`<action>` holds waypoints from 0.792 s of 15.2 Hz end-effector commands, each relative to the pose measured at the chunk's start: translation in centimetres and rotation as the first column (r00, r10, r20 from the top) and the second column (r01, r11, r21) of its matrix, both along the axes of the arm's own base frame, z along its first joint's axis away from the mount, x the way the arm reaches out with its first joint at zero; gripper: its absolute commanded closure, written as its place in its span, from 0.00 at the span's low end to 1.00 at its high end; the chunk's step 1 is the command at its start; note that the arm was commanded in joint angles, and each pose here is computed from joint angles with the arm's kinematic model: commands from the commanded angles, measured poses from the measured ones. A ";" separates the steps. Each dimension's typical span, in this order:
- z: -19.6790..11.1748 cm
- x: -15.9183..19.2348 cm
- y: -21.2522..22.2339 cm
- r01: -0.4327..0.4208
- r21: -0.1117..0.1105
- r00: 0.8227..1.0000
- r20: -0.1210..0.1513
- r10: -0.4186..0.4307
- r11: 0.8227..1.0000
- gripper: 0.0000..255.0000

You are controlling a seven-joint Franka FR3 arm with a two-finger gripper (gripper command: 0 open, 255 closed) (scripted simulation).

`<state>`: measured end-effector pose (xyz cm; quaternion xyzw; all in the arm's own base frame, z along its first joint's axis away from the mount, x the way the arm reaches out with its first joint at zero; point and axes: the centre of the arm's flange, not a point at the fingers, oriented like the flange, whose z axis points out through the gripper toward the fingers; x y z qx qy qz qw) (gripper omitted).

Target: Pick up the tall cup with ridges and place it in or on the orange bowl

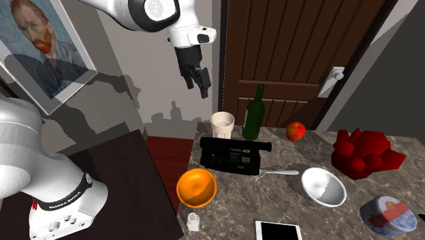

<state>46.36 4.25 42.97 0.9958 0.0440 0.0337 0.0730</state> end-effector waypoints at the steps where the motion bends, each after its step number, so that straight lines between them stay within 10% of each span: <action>1: -2.4 1.3 0.8 -0.005 -0.002 1.000 -0.004 0.005 1.000 0.00; 12: -14.6 8.7 4.8 -0.032 -0.017 0.999 -0.033 0.031 0.999 0.00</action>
